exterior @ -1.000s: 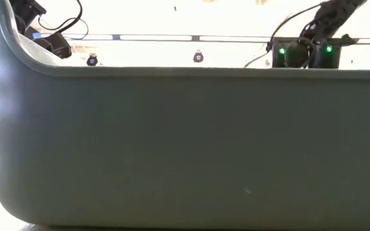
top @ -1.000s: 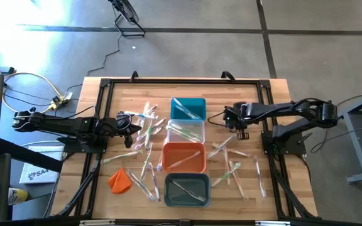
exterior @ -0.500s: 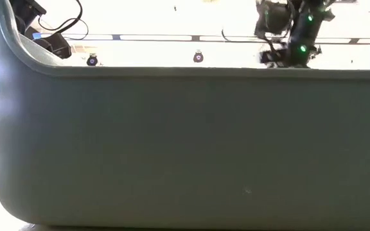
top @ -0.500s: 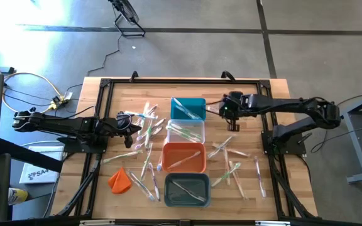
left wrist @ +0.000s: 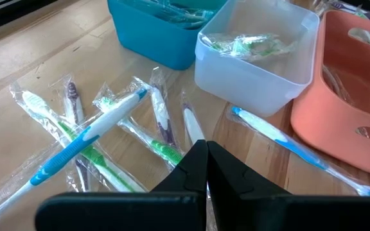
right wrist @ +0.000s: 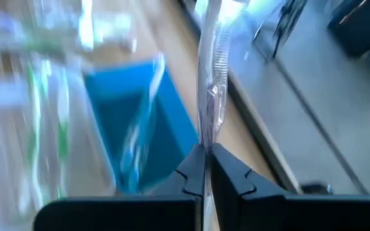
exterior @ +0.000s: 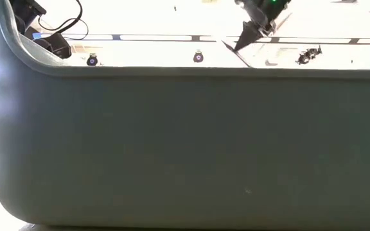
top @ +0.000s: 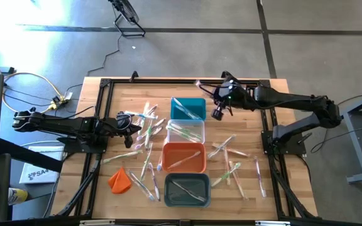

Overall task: Pick & Place Toothbrushes
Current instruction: Put the violet toothbrush into the green bin

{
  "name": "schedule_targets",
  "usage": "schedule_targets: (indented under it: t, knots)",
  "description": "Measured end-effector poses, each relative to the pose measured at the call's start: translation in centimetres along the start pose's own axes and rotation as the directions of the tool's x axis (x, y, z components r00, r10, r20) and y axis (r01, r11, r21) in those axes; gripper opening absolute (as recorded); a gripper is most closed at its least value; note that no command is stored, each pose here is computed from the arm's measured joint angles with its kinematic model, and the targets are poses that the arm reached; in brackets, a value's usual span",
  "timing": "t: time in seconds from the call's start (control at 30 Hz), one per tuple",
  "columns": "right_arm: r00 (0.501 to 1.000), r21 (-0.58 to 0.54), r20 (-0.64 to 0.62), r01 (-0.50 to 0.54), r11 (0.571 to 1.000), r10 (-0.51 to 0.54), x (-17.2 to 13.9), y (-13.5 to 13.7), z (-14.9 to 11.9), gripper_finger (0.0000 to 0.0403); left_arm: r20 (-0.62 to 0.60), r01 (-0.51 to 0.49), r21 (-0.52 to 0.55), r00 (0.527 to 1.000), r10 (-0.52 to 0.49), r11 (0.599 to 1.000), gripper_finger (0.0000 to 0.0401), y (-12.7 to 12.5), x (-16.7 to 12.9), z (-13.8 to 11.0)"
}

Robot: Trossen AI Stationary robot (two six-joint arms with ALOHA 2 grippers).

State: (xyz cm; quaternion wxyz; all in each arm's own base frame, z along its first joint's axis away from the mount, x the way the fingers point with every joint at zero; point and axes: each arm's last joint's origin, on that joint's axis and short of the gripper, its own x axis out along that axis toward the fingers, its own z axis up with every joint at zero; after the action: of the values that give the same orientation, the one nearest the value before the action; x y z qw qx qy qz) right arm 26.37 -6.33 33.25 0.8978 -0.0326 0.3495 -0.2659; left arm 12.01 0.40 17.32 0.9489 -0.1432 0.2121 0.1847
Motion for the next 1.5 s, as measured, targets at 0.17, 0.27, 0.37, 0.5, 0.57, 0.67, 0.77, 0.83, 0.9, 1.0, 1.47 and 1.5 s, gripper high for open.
schedule_targets:
  t: [0.17,0.27,0.37,0.5,0.57,0.67,0.77,0.83,0.9,1.0,1.47,1.5]
  knots:
    - [0.983,0.082,0.167,0.066,0.994,-0.079,-1.0,1.5,1.6,0.0003,0.0,0.0,0.009,1.0,0.0,1.0,0.0,0.0,0.0,0.0]
    - [0.967,0.123,0.23,0.079,0.989,-0.106,-1.6,2.3,2.2,0.0003,0.0,0.0,0.009,1.0,0.0,1.0,0.0,0.0,0.0,0.0]
    - [0.956,0.148,0.262,0.092,0.985,-0.129,-2.0,3.0,2.4,0.0004,0.001,0.0,0.01,1.0,0.0,1.0,0.0,0.0,0.0,0.0]
    - [0.953,0.143,0.269,0.107,0.984,-0.142,-2.3,3.4,2.4,0.0004,0.001,0.0,0.01,1.0,0.0,1.0,0.0,0.0,0.0,0.0]
    - [0.952,0.143,0.269,0.107,0.984,-0.143,-2.3,3.5,2.4,0.0004,0.004,0.002,0.007,1.0,-0.002,1.0,0.0,0.0,0.0,0.0]
    - [0.951,0.145,0.269,0.113,0.983,-0.149,-2.3,3.4,2.4,0.0004,0.017,0.007,-0.005,1.0,-0.007,1.0,0.0,-0.1,0.0,0.2]
    - [0.946,0.168,0.283,0.114,0.979,-0.159,-2.4,3.4,2.6,0.0004,0.017,0.008,-0.006,1.0,-0.007,1.0,0.0,-0.1,0.0,0.2]
    - [0.94,0.211,0.305,0.091,0.973,-0.154,-2.6,3.6,2.8,0.0004,0.017,0.008,-0.006,1.0,-0.008,1.0,0.0,-0.1,0.0,0.2]
    - [0.931,0.243,0.336,0.059,0.968,-0.141,-2.9,4.0,3.0,0.0004,0.015,0.007,-0.005,1.0,-0.007,1.0,0.0,-0.1,0.0,0.2]
    - [0.92,0.248,0.374,0.018,0.969,-0.113,-3.6,5.1,3.2,0.0004,0.012,0.009,-0.005,1.0,-0.009,1.0,0.0,-0.1,0.0,0.1]
    - [0.894,0.346,0.44,-0.086,0.934,-0.08,-6.6,11.8,2.0,0.0004,0.012,0.009,-0.005,1.0,-0.008,1.0,0.0,-0.1,0.0,0.1]
    - [0.894,0.343,0.443,-0.101,0.934,-0.066,-6.8,12.2,1.8,0.0004,0.012,0.008,-0.005,1.0,-0.008,1.0,0.0,-0.1,0.0,0.1]
